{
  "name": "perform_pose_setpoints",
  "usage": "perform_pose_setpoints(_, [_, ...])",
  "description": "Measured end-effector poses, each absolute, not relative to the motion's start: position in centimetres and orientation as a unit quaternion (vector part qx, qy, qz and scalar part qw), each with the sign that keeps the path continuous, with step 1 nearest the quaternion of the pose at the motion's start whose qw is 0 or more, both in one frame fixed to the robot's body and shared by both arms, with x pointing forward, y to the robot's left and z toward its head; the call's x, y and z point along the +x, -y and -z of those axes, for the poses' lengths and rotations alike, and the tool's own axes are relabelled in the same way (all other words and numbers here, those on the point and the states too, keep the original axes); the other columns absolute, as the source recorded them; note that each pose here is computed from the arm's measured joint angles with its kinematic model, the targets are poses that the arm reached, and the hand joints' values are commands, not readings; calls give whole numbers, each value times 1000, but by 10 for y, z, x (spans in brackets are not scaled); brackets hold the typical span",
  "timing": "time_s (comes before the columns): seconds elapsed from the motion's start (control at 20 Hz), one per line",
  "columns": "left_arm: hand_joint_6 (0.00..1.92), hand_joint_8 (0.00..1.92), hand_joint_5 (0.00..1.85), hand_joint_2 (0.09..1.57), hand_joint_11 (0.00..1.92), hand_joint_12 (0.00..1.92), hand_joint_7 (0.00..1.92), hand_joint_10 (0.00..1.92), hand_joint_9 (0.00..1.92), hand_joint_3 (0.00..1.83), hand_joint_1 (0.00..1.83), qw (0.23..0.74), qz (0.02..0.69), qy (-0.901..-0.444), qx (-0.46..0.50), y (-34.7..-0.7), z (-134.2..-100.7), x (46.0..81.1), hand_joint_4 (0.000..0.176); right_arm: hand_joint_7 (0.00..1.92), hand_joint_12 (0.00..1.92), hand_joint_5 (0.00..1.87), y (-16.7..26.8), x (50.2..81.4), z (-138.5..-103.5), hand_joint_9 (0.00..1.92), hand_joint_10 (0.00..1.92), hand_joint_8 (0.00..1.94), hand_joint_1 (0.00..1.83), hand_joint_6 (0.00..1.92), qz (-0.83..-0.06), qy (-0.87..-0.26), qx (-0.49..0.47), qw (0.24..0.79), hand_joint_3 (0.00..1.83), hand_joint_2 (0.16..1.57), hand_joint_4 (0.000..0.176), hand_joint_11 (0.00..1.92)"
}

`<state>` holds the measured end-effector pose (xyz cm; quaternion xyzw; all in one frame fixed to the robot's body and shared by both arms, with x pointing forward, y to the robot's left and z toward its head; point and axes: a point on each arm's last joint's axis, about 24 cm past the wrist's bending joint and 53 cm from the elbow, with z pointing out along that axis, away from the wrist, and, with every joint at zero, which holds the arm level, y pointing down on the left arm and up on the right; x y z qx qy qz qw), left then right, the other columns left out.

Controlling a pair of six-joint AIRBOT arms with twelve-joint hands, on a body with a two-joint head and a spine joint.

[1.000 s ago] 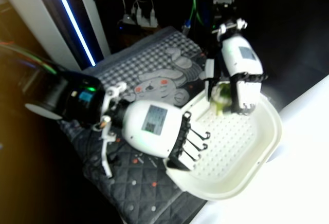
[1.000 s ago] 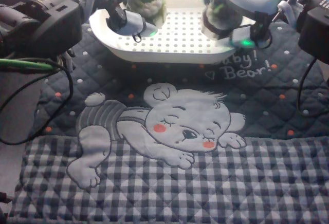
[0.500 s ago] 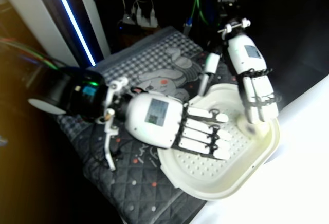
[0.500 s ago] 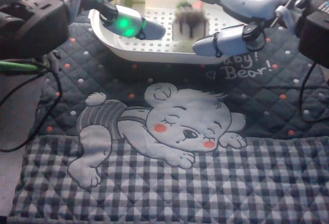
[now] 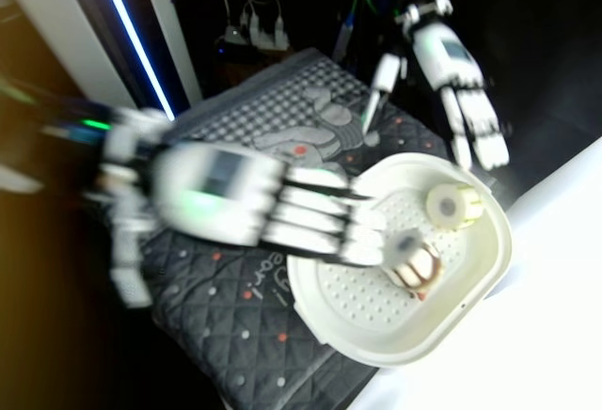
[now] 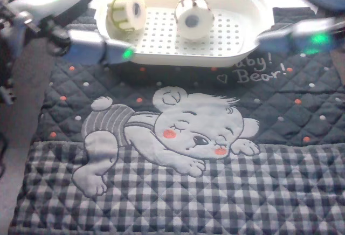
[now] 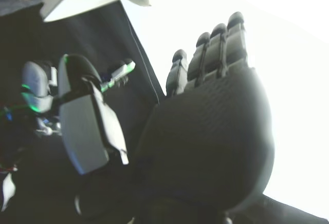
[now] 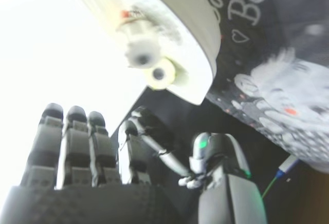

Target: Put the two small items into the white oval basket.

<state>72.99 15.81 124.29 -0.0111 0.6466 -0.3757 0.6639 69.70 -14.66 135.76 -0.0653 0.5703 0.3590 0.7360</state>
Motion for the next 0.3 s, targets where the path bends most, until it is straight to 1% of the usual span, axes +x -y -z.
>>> perform_pose_setpoints(0.05, [0, 0, 0, 1005, 0, 0, 0, 0, 0, 10, 680, 675, 376, -635, 2, -162, -1253, 720, 170, 0, 0, 0, 151, 687, -1366, 0, 0, 0, 506, 0, -355, -557, -74, 747, 20, 1199, 162, 0])
perform_pose_setpoints(0.1, [0, 0, 0, 1003, 0, 0, 0, 0, 0, 6, 659, 690, 385, -613, 8, -165, -1264, 707, 176, 0, 0, 0, 150, 678, -1371, 0, 0, 0, 429, 0, -359, -546, -80, 752, 2, 1183, 172, 0])
perform_pose_setpoints(0.15, [0, 0, 0, 1003, 0, 0, 0, 0, 0, 6, 659, 700, 390, -599, 17, -166, -1269, 698, 176, 0, 0, 0, 144, 672, -1372, 0, 0, 0, 429, 0, -361, -543, -90, 753, 2, 1183, 172, 0])
perform_pose_setpoints(0.2, [0, 0, 0, 1026, 0, 0, 0, 0, 0, 15, 653, 701, 395, -594, 20, -165, -1267, 689, 172, 0, 0, 0, 139, 664, -1373, 0, 0, 0, 362, 0, -361, -540, -104, 753, 0, 1147, 169, 0])
perform_pose_setpoints(0.25, [0, 0, 0, 1064, 0, 0, 0, 0, 0, 29, 578, 697, 398, -596, 24, -165, -1264, 683, 137, 0, 0, 0, 134, 657, -1372, 0, 0, 0, 328, 0, -361, -539, -116, 753, 0, 1131, 171, 0])
perform_pose_setpoints(0.3, [0, 0, 0, 1124, 0, 0, 0, 0, 0, 19, 430, 693, 403, -598, 27, -166, -1262, 678, 138, 0, 5, 0, 134, 649, -1372, 0, 0, 0, 307, 0, -360, -535, -124, 754, 0, 1126, 166, 10])
